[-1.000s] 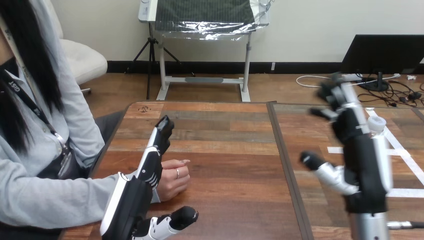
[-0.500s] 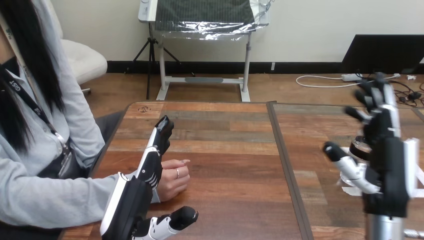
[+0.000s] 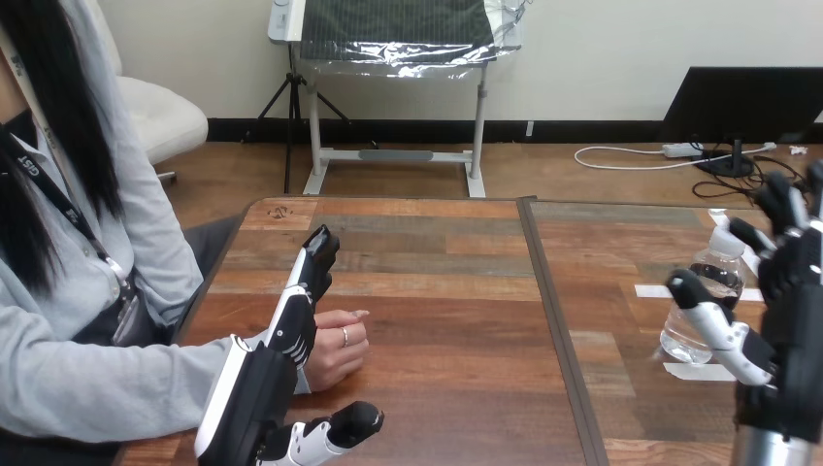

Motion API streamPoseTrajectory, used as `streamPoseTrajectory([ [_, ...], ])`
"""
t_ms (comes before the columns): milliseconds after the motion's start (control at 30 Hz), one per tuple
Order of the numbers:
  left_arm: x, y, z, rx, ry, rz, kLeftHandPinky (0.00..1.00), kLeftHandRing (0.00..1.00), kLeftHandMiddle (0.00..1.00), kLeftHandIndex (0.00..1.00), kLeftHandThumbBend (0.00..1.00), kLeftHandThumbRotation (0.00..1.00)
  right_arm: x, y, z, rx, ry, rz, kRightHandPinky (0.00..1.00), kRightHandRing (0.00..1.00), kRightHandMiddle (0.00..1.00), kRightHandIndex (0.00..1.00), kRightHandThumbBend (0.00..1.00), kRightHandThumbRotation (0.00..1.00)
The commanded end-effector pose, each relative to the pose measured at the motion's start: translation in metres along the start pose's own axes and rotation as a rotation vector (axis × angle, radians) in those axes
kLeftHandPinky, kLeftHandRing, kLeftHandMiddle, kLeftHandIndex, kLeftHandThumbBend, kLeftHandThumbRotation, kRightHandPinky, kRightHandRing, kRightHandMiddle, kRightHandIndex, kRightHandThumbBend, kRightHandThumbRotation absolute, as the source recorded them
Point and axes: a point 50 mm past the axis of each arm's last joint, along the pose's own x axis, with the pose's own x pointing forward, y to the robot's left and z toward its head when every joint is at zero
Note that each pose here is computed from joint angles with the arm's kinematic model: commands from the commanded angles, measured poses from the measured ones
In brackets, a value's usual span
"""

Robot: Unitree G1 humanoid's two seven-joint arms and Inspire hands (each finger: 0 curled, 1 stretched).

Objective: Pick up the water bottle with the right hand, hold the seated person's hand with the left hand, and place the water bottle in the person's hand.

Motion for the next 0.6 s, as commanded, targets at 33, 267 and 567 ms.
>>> streamPoseTrajectory([
  [33,0.013,0.004,0.003,-0.002,-0.056,0.012,1.0,1.0,1.0,1.0,1.0,0.7,0.008,-0.003,0.001,-0.008,-0.026,-0.014,0.86,0.96,0.96,1.0,1.0,0.5],
  [267,0.012,0.005,0.004,-0.005,-0.058,0.018,1.0,1.0,1.0,1.0,1.0,0.7,0.004,-0.009,-0.002,-0.014,0.01,-0.037,0.92,0.99,0.98,1.0,1.0,0.47],
  [567,0.012,0.005,0.003,-0.007,-0.056,0.014,1.0,1.0,1.0,1.0,1.0,0.71,0.001,-0.019,-0.007,-0.031,0.047,-0.047,0.97,1.0,0.99,1.0,1.0,0.44],
])
